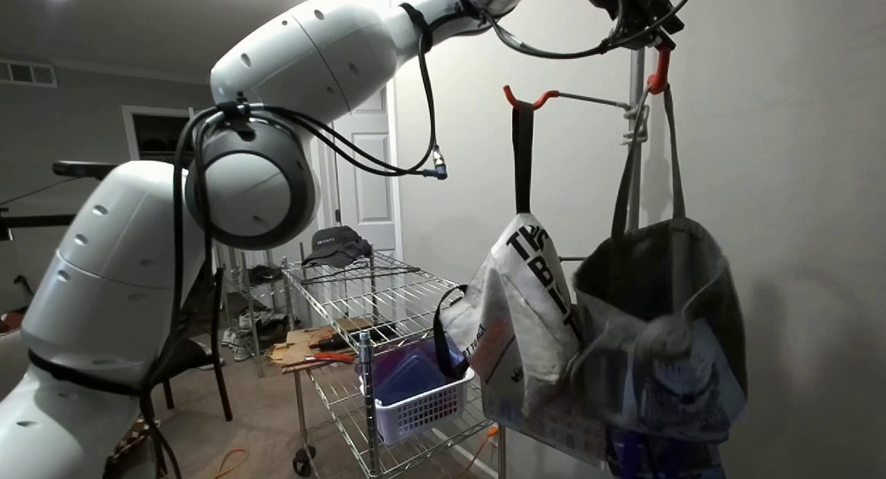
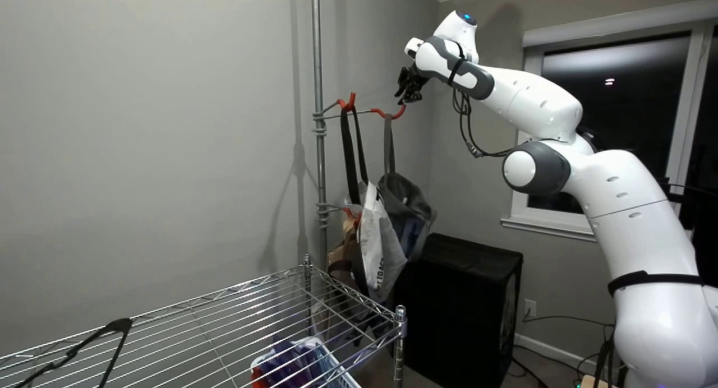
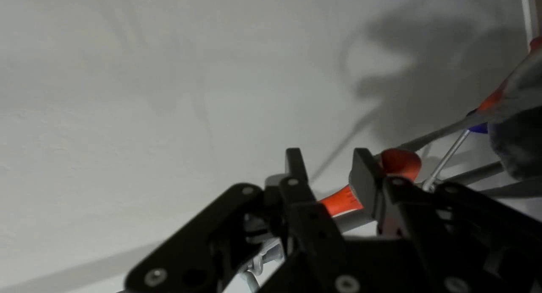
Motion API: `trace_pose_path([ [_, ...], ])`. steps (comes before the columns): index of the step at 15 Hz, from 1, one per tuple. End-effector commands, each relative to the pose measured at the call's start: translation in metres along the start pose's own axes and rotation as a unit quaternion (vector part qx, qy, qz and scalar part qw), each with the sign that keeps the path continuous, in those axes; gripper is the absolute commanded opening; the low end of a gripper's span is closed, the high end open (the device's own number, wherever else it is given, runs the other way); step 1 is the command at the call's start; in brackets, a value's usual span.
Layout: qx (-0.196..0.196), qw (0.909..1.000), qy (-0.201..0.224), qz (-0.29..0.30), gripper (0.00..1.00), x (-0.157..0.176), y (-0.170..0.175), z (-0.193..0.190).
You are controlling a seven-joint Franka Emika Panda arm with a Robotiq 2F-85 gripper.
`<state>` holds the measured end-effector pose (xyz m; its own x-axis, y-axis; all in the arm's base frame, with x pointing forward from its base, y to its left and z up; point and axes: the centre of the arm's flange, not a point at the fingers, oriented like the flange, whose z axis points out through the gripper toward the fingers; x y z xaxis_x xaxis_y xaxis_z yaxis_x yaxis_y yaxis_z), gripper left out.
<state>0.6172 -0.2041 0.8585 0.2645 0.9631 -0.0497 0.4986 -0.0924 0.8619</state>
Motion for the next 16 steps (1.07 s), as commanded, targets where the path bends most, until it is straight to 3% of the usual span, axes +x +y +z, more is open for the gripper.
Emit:
trace_pose_path([
  [1, -0.011, 0.9994, 0.021, -0.026, 0.67, -0.009, 0.025, -0.008],
  [6, -0.038, 0.9974, 0.035, -0.05, 0.98, 0.002, 0.021, -0.058],
  [11, -0.053, 0.9936, 0.053, -0.084, 1.0, 0.018, 0.018, -0.102],
  [14, -0.052, 0.9918, 0.061, -0.1, 1.0, 0.024, 0.014, -0.114],
  [16, -0.056, 0.9945, 0.044, -0.077, 1.0, 0.025, 0.03, -0.104],
])
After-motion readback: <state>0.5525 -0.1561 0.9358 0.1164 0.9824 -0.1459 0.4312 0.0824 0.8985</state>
